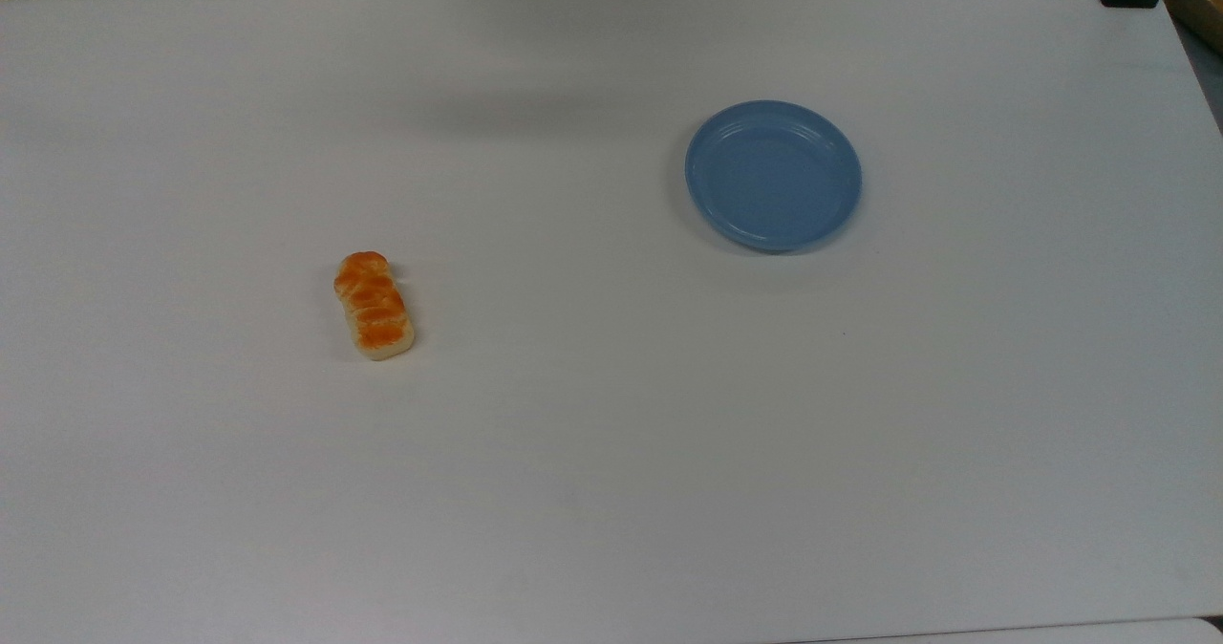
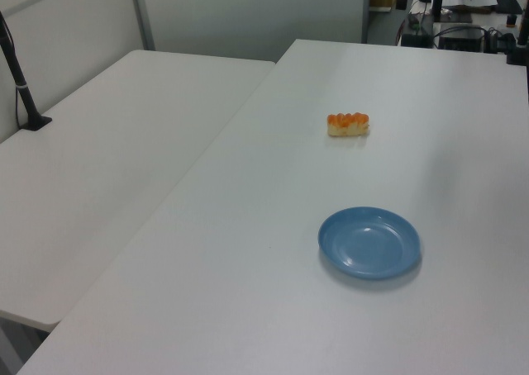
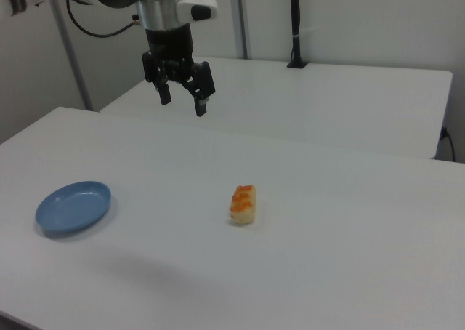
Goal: Put the bread on a plate
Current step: 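Move the open gripper over the orange-topped bread roll, then lower the gripper around the bread roll and close it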
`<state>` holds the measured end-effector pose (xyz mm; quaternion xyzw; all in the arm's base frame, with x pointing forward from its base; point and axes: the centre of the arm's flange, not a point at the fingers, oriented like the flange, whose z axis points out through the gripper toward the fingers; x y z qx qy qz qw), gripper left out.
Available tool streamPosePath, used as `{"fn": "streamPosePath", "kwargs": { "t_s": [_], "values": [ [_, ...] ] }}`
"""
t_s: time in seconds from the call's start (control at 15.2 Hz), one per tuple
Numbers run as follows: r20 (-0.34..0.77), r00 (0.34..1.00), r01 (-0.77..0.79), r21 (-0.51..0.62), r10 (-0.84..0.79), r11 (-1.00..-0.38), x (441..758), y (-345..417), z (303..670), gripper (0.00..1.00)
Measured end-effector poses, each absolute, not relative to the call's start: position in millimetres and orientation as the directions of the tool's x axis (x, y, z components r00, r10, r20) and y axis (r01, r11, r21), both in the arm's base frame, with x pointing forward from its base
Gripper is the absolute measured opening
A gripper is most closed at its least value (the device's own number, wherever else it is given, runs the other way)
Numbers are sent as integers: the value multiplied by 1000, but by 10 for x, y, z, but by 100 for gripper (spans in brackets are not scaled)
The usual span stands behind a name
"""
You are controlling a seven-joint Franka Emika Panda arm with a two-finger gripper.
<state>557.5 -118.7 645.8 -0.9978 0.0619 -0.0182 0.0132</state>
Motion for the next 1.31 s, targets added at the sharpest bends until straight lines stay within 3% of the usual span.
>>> {"fn": "streamPosePath", "kwargs": {
  "t_s": [0.46,0.92,1.31],
  "values": [
    [3,996,-89,-29,-89,-996,5692,-994,6225,100],
    [68,998,-5,9,-4,-1000,6260,-1114,5447,100],
    [-8,993,120,34,120,-992,6485,-1418,4687,100]
  ]
}}
